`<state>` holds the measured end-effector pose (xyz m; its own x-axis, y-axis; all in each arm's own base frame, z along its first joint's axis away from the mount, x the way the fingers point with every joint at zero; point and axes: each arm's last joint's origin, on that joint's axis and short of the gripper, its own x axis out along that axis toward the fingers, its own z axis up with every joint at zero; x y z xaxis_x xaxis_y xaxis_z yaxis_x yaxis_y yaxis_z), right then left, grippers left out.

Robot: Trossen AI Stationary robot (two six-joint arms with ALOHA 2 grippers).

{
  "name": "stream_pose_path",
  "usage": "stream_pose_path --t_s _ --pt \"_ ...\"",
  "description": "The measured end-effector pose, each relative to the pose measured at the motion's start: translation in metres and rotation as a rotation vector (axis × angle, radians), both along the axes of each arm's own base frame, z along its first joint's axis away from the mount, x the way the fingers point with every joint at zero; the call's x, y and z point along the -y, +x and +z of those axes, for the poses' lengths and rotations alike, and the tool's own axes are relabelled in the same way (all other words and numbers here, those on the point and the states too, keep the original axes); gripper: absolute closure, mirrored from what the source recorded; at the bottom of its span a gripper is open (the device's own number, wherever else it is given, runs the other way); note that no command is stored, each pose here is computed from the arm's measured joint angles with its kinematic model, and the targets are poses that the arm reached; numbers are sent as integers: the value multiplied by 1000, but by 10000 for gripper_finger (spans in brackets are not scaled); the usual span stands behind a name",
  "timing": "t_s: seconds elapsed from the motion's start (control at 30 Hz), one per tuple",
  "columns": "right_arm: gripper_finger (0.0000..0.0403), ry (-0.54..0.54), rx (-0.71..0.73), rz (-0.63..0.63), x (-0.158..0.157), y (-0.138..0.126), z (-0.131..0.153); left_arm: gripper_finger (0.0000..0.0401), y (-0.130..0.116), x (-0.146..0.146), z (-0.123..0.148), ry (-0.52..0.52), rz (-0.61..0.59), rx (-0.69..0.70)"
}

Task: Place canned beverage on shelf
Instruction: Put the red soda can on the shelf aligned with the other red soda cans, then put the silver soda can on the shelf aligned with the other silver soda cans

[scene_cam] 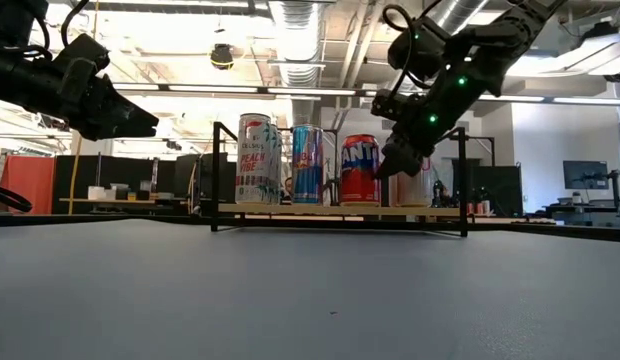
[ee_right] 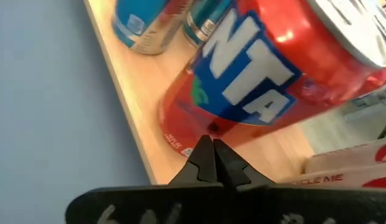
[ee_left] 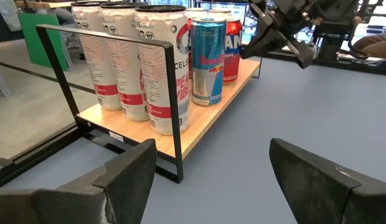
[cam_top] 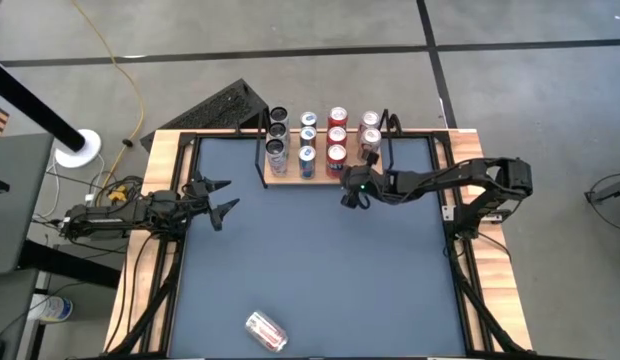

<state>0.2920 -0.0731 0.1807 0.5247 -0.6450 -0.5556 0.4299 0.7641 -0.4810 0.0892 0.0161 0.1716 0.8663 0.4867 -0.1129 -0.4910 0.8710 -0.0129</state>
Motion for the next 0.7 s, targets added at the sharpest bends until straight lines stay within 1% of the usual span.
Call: stream_pose_path --t_s 0.17,0.23,0.4,0.53,0.63,0.7 --pt "403 17 29 60 -8 6 4 101 0 0 0 0 0 0" --pt "403 14 38 61 -7 7 7 101 0 0 0 0 0 0" --pt "403 2 28 34 2 6 9 101 0 0 0 0 0 0" --pt "403 0 -19 -2 8 1 6 101 0 0 0 0 0 0" --pt "403 -3 -44 -39 9 -2 4 101 0 0 0 0 0 1" --pt "403 1 -54 -30 6 -1 3 101 0 0 0 0 0 1"
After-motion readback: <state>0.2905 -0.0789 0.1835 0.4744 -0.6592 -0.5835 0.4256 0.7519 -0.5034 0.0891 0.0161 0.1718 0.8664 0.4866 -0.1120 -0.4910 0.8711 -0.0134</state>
